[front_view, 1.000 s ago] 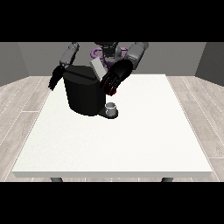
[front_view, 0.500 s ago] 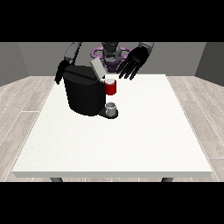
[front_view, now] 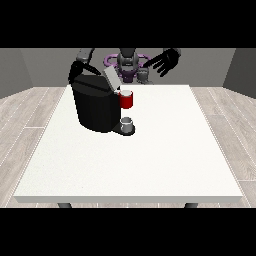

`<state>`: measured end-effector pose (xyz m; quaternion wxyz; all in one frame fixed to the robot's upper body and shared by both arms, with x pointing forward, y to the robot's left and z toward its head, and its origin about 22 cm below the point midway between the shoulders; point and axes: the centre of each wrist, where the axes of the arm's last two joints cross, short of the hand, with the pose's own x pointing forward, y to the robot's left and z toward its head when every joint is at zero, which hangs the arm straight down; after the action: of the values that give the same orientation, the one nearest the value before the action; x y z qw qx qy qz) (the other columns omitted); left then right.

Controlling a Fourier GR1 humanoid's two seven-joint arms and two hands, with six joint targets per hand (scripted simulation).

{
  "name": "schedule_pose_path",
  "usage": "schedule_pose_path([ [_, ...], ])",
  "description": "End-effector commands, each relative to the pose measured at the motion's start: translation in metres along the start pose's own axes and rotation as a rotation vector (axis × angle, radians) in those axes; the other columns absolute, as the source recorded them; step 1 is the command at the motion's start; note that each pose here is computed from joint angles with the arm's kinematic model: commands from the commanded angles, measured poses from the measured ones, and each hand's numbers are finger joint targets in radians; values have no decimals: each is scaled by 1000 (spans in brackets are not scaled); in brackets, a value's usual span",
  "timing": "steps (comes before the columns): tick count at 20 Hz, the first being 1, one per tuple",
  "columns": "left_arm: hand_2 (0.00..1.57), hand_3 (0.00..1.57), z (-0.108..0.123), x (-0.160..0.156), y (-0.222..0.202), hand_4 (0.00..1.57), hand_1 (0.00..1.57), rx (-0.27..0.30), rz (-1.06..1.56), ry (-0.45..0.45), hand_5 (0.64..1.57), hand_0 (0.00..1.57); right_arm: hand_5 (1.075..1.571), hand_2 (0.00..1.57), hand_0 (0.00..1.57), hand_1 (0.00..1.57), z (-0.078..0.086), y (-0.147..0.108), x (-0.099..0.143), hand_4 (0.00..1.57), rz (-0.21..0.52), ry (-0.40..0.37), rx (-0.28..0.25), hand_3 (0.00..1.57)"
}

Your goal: Insert the coffee pod into the coffee machine and close the lid

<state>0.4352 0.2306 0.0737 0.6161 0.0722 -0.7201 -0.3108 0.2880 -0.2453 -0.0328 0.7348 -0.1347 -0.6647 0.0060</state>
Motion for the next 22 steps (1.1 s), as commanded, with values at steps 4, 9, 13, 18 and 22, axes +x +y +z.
schedule_pose_path([
  [4, 0, 0, 60, -79, -93, 419, 0, 17, 382, 153, 1571, 0, 1571, 0, 0, 0, -2, 5, 22, 0, -68, -36, 115, 0],
  [9, 0, 0, 74, -87, -105, 442, 0, -58, 434, 193, 1571, 0, 1571, 0, 0, 0, -12, -13, 35, 196, 19, -53, 136, 0],
  [13, 0, 0, 90, -95, -107, 414, 0, -43, 476, 233, 1571, 0, 1571, 0, 0, 0, -6, -10, 30, 239, 63, -77, 169, 0],
  [18, 0, 0, 108, -98, -108, 429, 0, -14, 509, 187, 1571, 0, 1571, 0, 0, 0, -40, -53, 71, 0, -18, -54, 106, 0],
  [22, 0, 0, 80, -61, -102, 360, 0, -10, 473, 90, 1571, 0, 1571, 0, 0, 0, -60, -51, 73, 0, -59, -63, 95, 0],
])
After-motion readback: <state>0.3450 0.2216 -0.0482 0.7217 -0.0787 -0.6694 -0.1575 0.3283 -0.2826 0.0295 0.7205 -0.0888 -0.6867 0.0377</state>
